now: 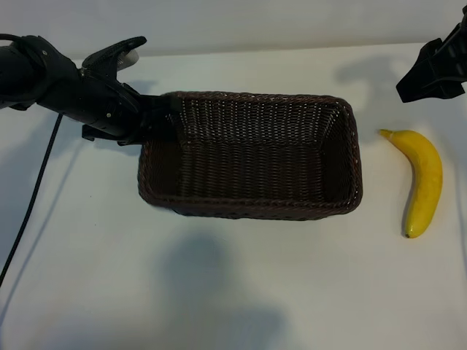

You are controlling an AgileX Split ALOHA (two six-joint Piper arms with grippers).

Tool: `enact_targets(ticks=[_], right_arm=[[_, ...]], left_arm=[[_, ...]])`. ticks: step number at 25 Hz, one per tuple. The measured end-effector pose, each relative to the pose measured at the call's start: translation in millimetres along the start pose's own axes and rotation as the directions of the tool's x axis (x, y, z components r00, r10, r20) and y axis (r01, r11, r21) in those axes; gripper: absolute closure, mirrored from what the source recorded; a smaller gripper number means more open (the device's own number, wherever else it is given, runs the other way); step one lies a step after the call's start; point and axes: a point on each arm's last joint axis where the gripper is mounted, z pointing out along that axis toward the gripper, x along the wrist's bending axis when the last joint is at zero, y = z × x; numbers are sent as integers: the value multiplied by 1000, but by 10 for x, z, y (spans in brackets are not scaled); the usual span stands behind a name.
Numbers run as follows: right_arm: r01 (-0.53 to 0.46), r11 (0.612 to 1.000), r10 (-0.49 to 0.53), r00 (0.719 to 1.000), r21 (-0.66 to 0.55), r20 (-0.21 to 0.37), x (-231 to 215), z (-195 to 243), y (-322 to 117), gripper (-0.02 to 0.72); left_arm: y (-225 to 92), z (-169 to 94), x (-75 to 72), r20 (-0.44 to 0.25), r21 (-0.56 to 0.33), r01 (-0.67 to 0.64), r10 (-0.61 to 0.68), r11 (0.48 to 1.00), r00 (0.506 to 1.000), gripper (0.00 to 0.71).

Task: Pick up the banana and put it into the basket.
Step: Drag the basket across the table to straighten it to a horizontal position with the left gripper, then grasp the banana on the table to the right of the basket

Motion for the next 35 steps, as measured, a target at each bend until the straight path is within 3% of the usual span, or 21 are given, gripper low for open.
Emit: enact_targets(ticks=[2, 5, 12, 21, 26, 29, 32, 35], right_arm=[[0, 1000, 0, 1000, 1, 0, 0, 0, -1, 109], [0, 1000, 0, 1000, 2, -1, 1, 0, -1, 109], [0, 1000, 0, 1000, 3, -1, 1, 0, -2, 109], [0, 1000, 0, 1000, 4, -2, 2, 0, -4, 109], [0, 1000, 0, 1000, 9, -4, 4, 0, -8, 109], [0, 1000, 0, 1000, 9, -4, 4, 0, -8, 109], [0, 1000, 0, 1000, 9, -4, 4, 0, -8, 109], [0, 1000, 0, 1000, 8, -4, 5, -3, -8, 109]], left_arm=[[-3, 0, -7, 7, 3, 12, -12, 1000, 1000, 161], [-13, -5, -19, 18, 16, 19, -20, 1000, 1000, 85], [40, -306, -163, 42, -39, -25, 27, 999, 999, 89], [38, -981, -391, 44, -120, -131, 138, 984, 990, 91], [-86, -1359, -478, -1, -105, -205, 207, 973, 978, 92], [-140, -1652, -537, -47, -165, -245, 241, 955, 969, 94], [-205, -1905, -526, -93, -196, -272, 258, 942, 962, 95], [-254, -2036, -415, -126, -205, -257, 235, 944, 964, 95]])
